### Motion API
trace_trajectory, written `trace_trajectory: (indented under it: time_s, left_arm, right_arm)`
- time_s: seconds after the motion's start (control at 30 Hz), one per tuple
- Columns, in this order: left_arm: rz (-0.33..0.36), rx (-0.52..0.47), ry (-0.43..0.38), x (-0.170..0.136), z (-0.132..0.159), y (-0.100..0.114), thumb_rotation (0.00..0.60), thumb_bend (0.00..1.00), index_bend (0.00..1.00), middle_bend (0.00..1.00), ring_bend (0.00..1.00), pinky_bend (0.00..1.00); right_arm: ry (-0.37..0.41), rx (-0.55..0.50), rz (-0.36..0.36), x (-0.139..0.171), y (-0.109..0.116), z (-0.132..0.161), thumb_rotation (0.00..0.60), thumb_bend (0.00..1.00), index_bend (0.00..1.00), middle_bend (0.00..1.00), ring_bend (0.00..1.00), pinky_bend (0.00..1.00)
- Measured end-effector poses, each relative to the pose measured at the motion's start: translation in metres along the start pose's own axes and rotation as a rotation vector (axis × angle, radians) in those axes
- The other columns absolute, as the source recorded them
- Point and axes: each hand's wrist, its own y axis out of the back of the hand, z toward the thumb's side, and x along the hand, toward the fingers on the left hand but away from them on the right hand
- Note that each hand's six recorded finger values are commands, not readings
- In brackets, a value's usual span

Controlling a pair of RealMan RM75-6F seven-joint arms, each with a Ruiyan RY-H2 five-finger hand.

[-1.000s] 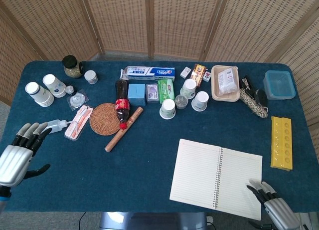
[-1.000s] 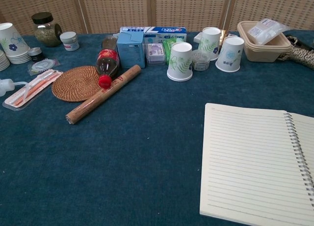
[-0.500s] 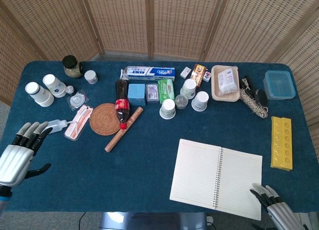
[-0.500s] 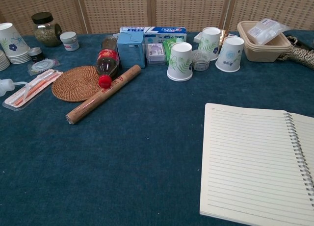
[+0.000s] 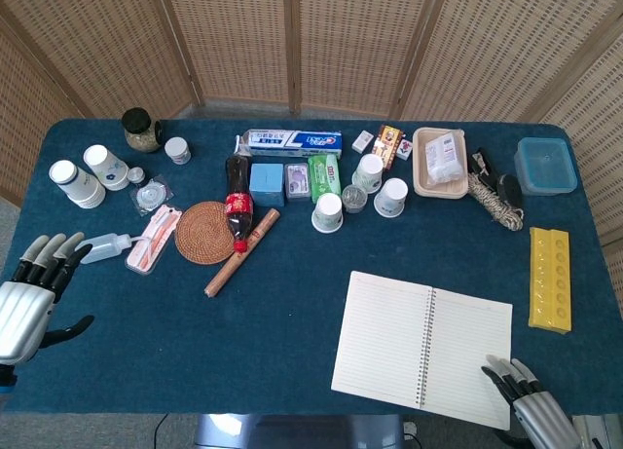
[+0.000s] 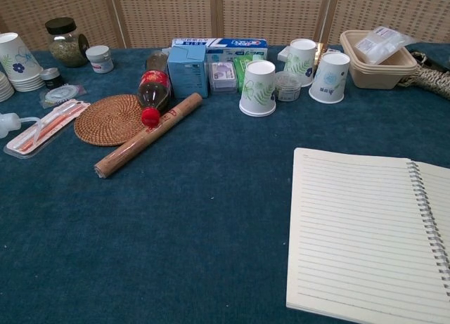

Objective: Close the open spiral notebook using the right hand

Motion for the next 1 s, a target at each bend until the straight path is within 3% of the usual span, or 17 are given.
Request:
trace_trajectory:
  time_s: [0.1, 0.13, 0.27, 0.37, 0.57, 0.63, 0.7, 0.77, 0.83, 1.0]
  left_arm:
    - [-0.001, -0.001, 0.002, 0.000, -0.001, 0.000, 0.600, 0.00, 0.00, 0.00, 0.00, 0.00]
    - [-0.001, 0.000, 0.003, 0.000, -0.001, 0.000, 0.600, 0.00, 0.00, 0.00, 0.00, 0.00]
    - [-0.003, -0.002, 0.005, -0.001, -0.002, -0.001, 0.600, 0.00, 0.00, 0.00, 0.00, 0.00]
    - [-0.001, -0.005, 0.008, -0.001, -0.003, 0.000, 0.600, 0.00, 0.00, 0.00, 0.00, 0.00]
    - [-0.002, -0.009, 0.008, -0.002, -0.003, 0.000, 0.600, 0.00, 0.00, 0.00, 0.00, 0.00]
    - [-0.002, -0.010, 0.010, -0.003, -0.004, 0.000, 0.600, 0.00, 0.00, 0.00, 0.00, 0.00]
    - [0.000, -0.013, 0.012, -0.003, -0.005, 0.000, 0.600, 0.00, 0.00, 0.00, 0.00, 0.00]
    - [0.002, -0.016, 0.013, -0.003, -0.005, 0.001, 0.600, 0.00, 0.00, 0.00, 0.00, 0.00]
    - [0.002, -0.019, 0.013, -0.003, -0.005, 0.000, 0.600, 0.00, 0.00, 0.00, 0.00, 0.00]
    - [0.003, -0.025, 0.012, -0.004, -0.006, 0.000, 0.600, 0.00, 0.00, 0.00, 0.00, 0.00]
  right_arm:
    - [0.002, -0.001, -0.017, -0.003, 0.000, 0.001, 0.600, 0.28, 0.02, 0.00, 0.00, 0.13]
    - [0.004, -0.005, -0.028, -0.004, 0.000, 0.002, 0.600, 0.31, 0.07, 0.00, 0.00, 0.15]
    - [0.027, -0.035, -0.075, -0.006, 0.004, 0.008, 0.600, 0.40, 0.41, 0.00, 0.03, 0.24]
    - [0.049, -0.048, -0.120, -0.007, 0.008, 0.014, 0.600, 0.41, 0.60, 0.03, 0.07, 0.28]
    - [0.084, -0.067, -0.212, -0.012, 0.016, 0.025, 0.600, 0.40, 0.72, 0.08, 0.13, 0.32]
    - [0.099, -0.073, -0.248, -0.014, 0.021, 0.029, 0.600, 0.39, 0.66, 0.09, 0.14, 0.33]
    - [0.116, -0.077, -0.279, -0.017, 0.025, 0.033, 0.600, 0.34, 0.47, 0.08, 0.15, 0.33]
    - [0.139, -0.079, -0.312, -0.022, 0.030, 0.038, 0.600, 0.25, 0.17, 0.05, 0.15, 0.33]
    - [0.154, -0.080, -0.337, -0.027, 0.035, 0.042, 0.600, 0.22, 0.03, 0.03, 0.14, 0.33]
    - [0.192, -0.071, -0.426, -0.039, 0.050, 0.053, 0.600, 0.24, 0.00, 0.00, 0.07, 0.30]
